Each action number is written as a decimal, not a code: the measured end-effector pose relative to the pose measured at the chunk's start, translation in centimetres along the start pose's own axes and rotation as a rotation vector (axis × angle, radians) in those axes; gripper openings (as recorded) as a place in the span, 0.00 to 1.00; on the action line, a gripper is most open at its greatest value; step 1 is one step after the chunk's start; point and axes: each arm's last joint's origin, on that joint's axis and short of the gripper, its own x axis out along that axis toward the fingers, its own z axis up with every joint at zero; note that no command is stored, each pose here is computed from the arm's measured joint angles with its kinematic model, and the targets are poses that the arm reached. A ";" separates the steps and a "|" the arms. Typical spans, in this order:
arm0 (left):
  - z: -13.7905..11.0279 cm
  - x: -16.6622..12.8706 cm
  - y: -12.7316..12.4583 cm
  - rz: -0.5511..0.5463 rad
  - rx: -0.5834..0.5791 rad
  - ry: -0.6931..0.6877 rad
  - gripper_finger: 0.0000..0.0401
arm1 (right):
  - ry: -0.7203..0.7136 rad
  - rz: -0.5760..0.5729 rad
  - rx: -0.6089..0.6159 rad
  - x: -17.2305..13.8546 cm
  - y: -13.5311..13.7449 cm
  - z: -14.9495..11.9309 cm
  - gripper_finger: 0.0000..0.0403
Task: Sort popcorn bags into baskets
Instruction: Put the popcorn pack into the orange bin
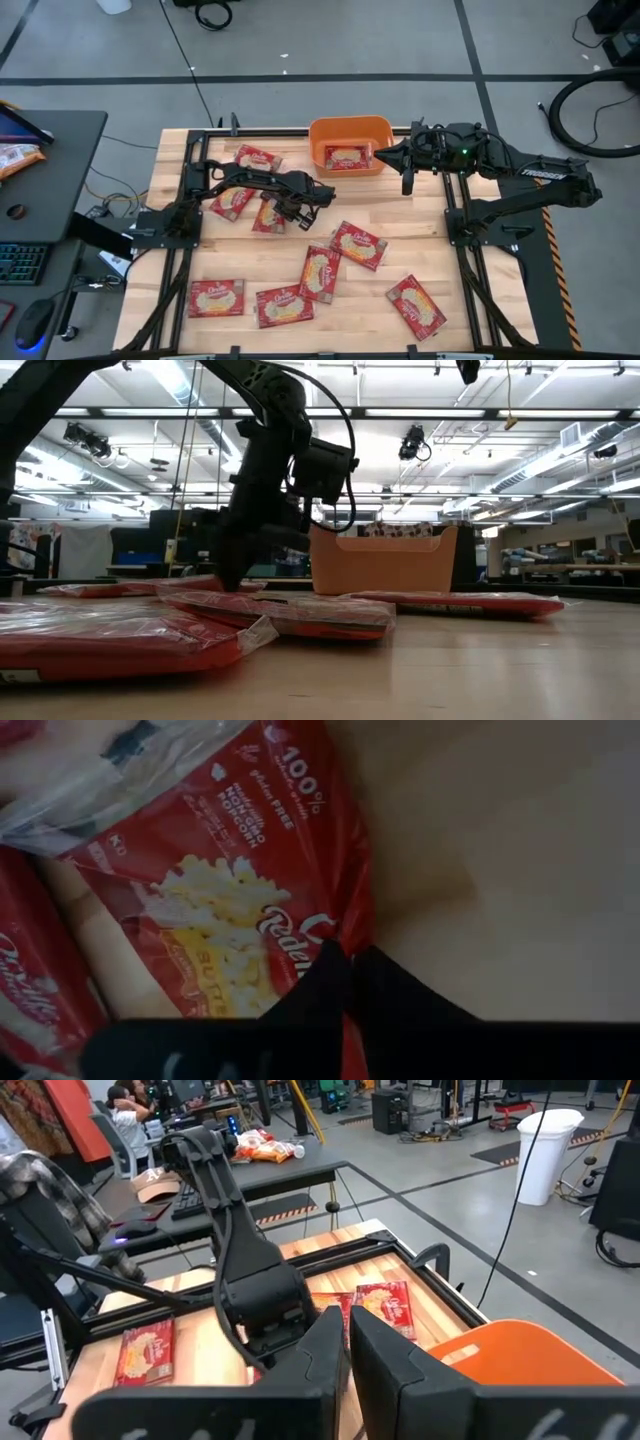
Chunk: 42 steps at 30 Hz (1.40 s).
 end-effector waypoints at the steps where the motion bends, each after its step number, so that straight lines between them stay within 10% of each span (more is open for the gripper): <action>1: -0.2 -0.1 -0.1 0.003 0.018 0.005 0.04 | 0.000 0.000 -0.006 0.0 0.0 0.0 0.07; 10: -1.4 -4.3 0.1 -0.110 0.256 0.021 0.04 | -0.004 -0.025 -0.029 0.0 -0.2 0.0 0.07; 20: 0.4 -13.8 -2.2 -0.340 0.787 -0.503 0.07 | -0.001 -0.026 -0.036 0.1 -0.2 0.0 0.07; 29: 3.9 -17.3 -2.2 -0.052 0.955 -1.019 0.09 | -0.027 -0.040 0.020 -0.4 -0.3 0.3 0.07; 42: 11.8 -12.6 1.4 0.084 0.900 -0.949 0.10 | -0.103 -0.017 0.133 -1.6 -0.2 1.0 0.07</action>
